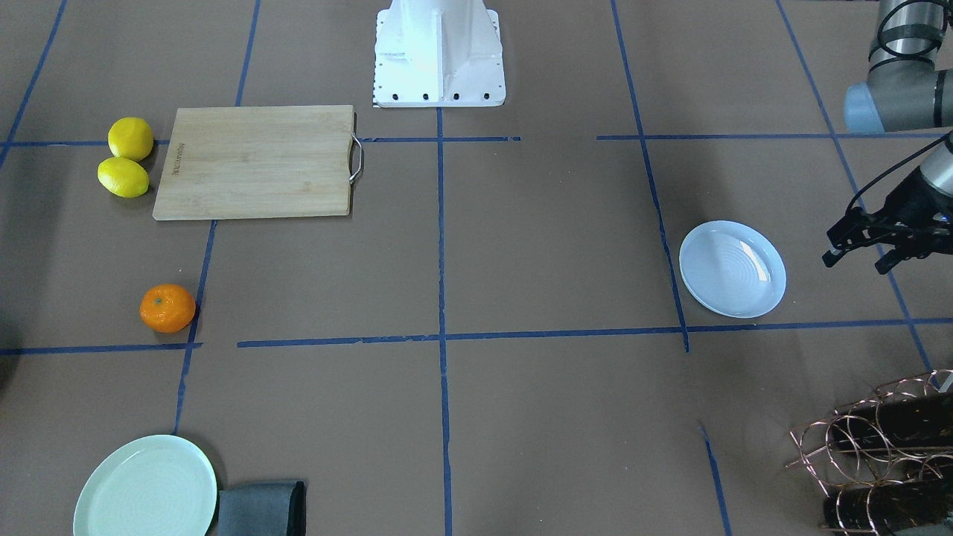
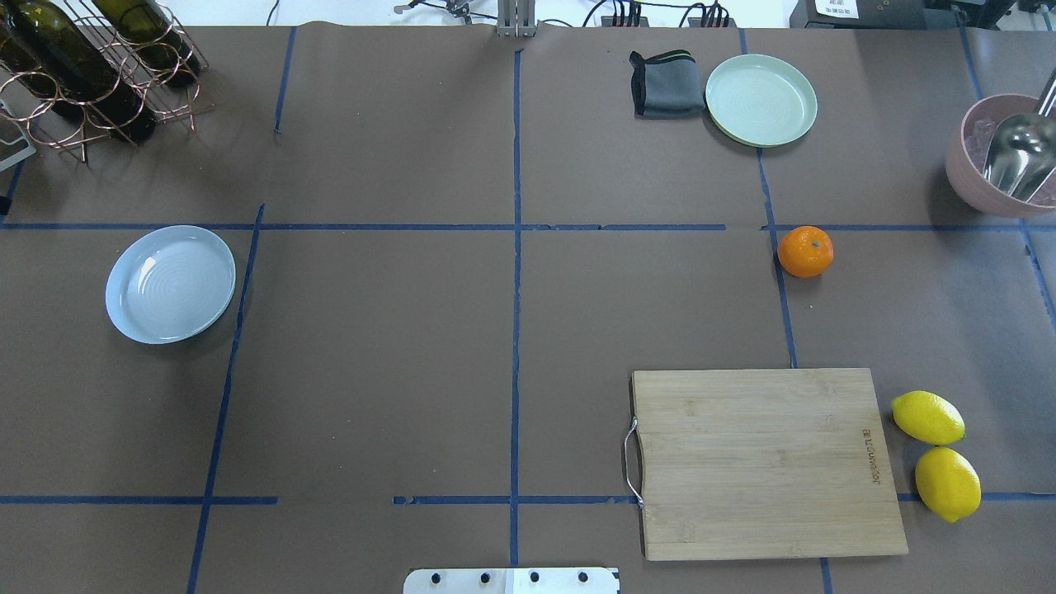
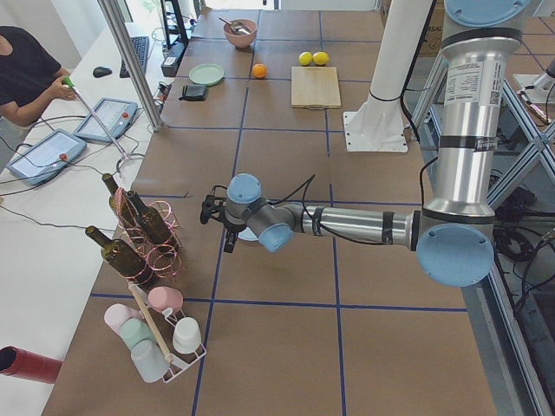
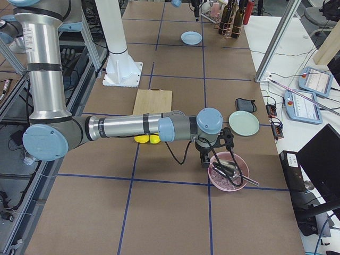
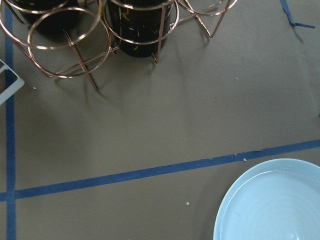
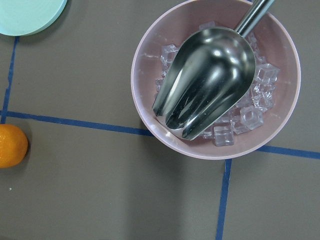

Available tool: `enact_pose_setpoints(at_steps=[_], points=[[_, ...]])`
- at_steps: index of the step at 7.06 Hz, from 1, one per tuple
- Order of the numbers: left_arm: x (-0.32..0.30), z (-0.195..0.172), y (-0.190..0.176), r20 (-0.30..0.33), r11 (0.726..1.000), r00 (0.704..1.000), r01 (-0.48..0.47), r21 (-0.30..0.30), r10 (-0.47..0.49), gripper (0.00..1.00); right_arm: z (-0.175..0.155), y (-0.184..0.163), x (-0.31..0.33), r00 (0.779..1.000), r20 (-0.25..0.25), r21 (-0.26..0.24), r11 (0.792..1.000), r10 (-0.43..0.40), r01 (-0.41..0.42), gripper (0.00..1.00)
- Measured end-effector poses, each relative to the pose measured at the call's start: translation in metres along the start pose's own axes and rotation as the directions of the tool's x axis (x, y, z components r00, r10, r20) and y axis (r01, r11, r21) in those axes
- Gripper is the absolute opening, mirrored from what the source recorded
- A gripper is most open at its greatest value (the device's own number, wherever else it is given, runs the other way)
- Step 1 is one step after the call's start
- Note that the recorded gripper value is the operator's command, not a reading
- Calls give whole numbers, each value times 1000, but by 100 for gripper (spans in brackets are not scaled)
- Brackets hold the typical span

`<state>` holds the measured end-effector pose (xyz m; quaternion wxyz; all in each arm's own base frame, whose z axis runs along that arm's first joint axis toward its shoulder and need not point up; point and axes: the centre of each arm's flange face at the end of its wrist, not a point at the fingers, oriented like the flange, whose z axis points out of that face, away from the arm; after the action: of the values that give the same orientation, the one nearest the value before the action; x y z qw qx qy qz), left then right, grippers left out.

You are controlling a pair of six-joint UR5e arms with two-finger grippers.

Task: Pick orange to plate
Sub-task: 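Move the left gripper toward the light blue plate near the rack, then grasp the rim of the light blue plate with the left gripper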

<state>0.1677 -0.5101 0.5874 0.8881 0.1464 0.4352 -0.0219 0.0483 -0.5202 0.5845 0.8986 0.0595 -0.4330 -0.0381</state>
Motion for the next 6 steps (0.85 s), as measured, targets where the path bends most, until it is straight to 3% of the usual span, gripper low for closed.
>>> enact_pose_setpoints(at_steps=[3,6], points=[[24,43,24,8,998,998,56,19,-57,82,0,-1,0,1000,0,0,1000,10,-10,100],[28,57,32,27,999,998,51,14,-51,66,-2,-3,-3,999,2,4,999,49,-49,100]])
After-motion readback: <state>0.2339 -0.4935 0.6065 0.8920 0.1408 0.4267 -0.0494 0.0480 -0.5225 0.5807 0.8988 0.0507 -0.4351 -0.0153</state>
